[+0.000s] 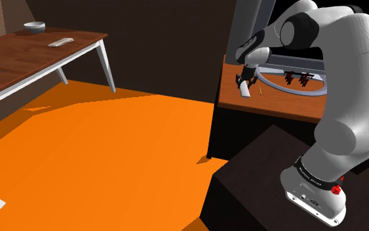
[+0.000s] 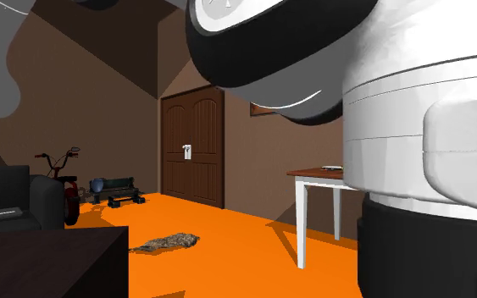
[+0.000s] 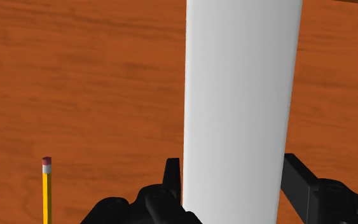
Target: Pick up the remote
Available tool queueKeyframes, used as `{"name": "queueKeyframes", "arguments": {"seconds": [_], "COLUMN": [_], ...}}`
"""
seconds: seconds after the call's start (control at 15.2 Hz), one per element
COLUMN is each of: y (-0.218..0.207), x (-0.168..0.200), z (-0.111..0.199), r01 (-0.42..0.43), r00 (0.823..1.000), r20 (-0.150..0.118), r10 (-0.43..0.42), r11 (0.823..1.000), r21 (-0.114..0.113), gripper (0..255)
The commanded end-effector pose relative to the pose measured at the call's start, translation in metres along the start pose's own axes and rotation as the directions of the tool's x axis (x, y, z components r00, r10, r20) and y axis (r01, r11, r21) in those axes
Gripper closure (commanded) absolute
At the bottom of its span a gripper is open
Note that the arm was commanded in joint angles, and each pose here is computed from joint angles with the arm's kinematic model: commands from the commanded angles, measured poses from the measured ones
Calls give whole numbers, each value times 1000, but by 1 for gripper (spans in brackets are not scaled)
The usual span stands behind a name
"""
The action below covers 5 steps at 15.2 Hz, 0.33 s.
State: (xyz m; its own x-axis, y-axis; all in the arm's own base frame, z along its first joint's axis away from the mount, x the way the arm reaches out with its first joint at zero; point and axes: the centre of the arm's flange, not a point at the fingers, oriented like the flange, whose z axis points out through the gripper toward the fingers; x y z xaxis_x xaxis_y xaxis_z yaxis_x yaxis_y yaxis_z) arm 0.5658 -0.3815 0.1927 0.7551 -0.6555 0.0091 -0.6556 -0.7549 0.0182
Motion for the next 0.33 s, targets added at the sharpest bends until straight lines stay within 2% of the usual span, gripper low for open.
{"name": "queueKeyframes", "arguments": {"seconds": [0.0, 0.26], "y": [-1, -1], "x": [0, 0], "z": [-10, -21], "r01": [0, 0], "r00": [1000, 1000], "r20": [0, 0], "r10": [0, 0], "r11": [1000, 1000], "r21": [0, 0], "gripper": [255, 255]}}
